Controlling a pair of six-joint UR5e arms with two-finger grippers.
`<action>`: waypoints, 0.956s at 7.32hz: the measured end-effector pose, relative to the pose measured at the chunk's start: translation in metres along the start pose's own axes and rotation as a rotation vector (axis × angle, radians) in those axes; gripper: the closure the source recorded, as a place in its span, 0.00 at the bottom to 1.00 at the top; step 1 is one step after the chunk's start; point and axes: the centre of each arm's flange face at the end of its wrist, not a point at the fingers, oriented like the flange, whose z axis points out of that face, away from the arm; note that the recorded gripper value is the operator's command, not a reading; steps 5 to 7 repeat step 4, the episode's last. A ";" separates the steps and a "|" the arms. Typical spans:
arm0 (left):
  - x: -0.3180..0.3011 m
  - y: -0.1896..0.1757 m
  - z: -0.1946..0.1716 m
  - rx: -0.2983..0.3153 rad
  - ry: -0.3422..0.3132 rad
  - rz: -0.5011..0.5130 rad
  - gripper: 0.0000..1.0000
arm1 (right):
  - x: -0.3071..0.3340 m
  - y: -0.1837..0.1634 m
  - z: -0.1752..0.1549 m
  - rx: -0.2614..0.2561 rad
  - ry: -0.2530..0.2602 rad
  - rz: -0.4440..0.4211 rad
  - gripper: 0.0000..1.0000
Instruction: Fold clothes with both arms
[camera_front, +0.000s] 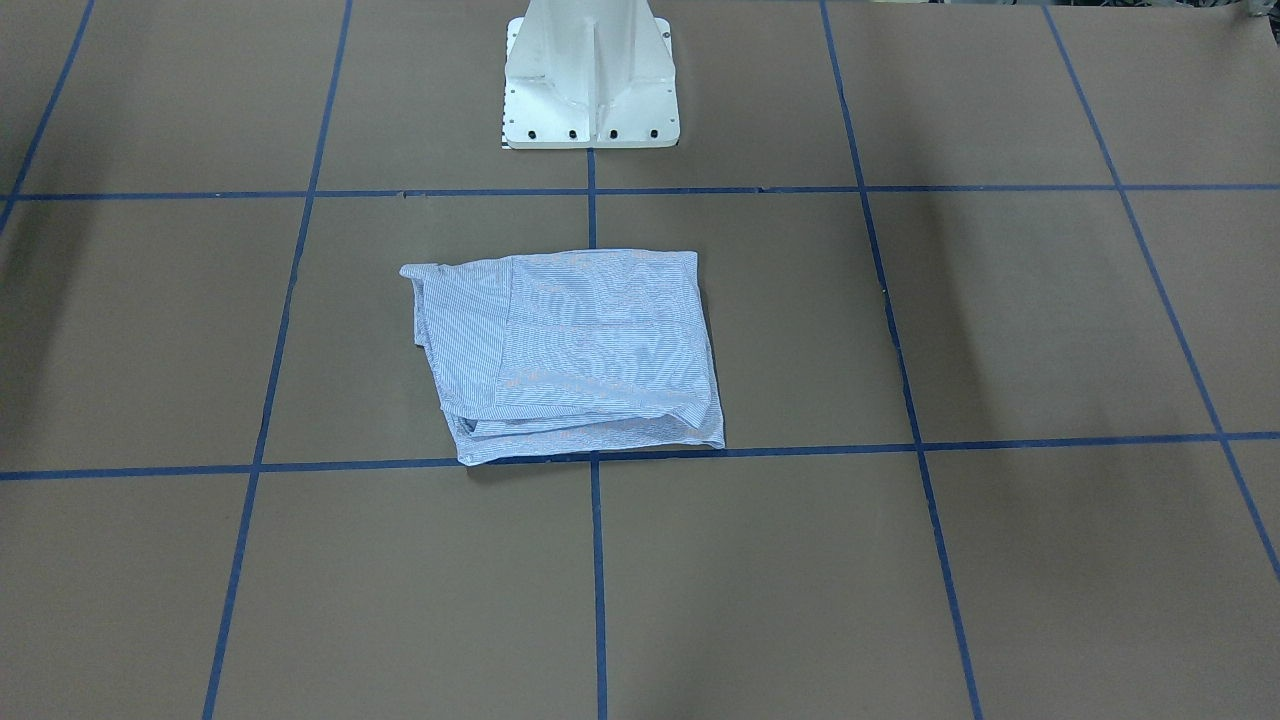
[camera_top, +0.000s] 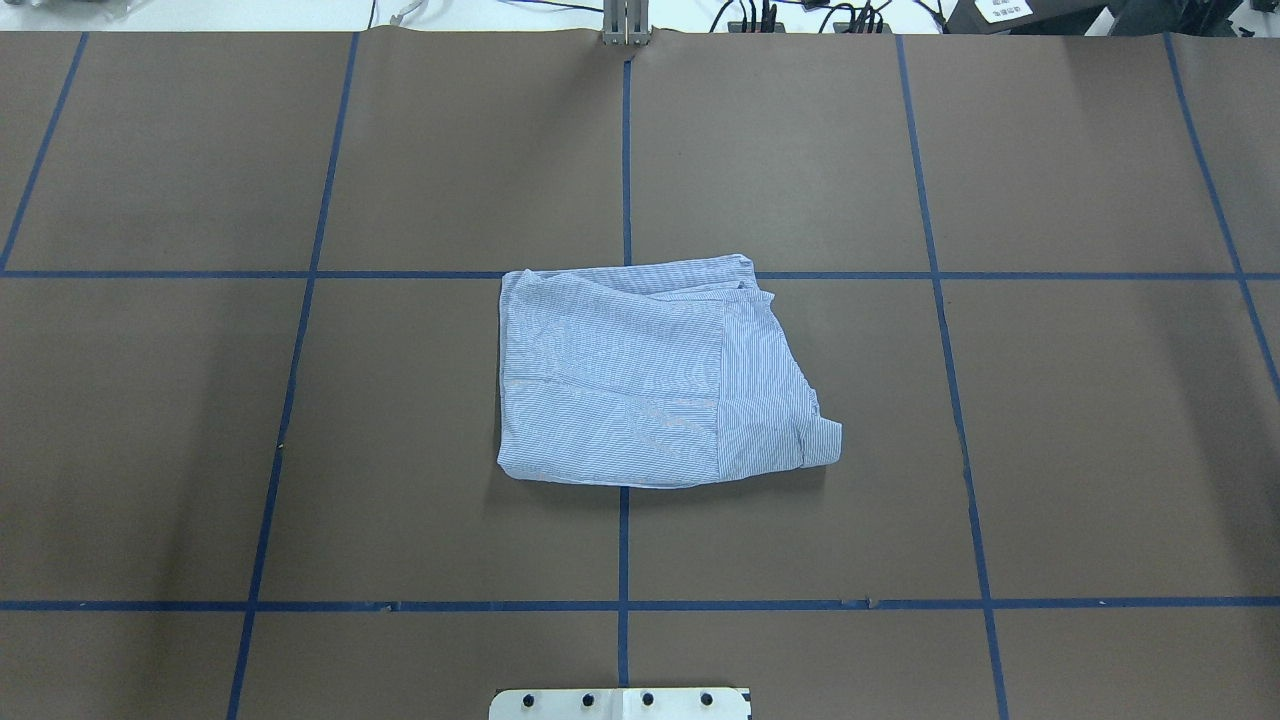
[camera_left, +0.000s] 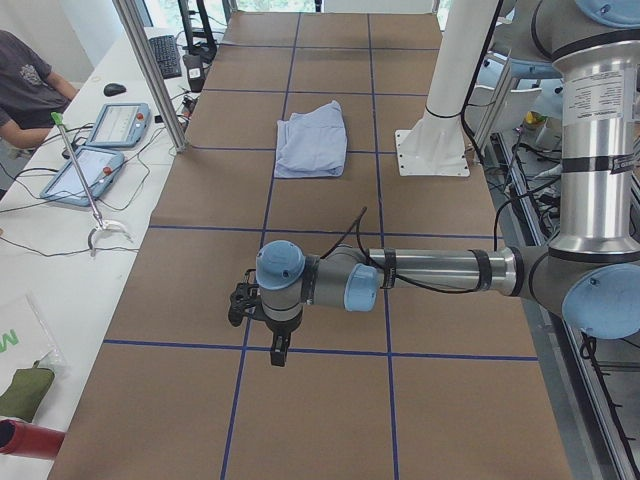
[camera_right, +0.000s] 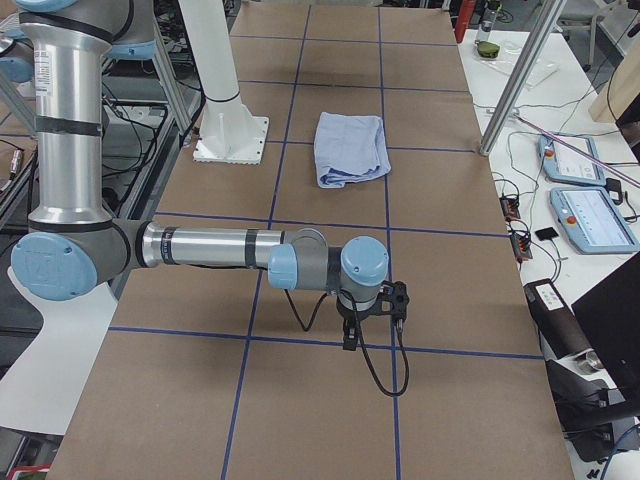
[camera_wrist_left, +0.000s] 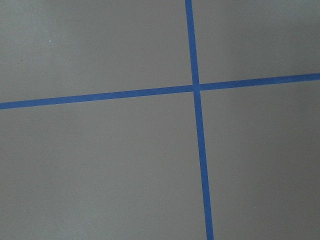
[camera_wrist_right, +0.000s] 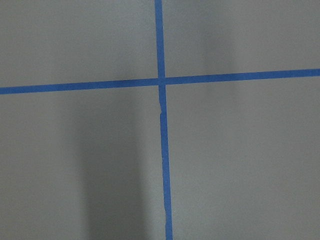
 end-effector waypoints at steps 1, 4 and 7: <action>0.000 0.000 0.000 0.000 0.000 0.000 0.00 | 0.000 0.000 0.000 0.001 0.000 -0.001 0.00; 0.000 0.000 0.000 0.001 0.000 0.000 0.00 | -0.001 0.000 -0.001 0.003 0.000 -0.003 0.00; 0.000 0.000 0.000 0.001 0.000 0.000 0.00 | -0.001 0.000 -0.001 0.003 0.000 -0.003 0.00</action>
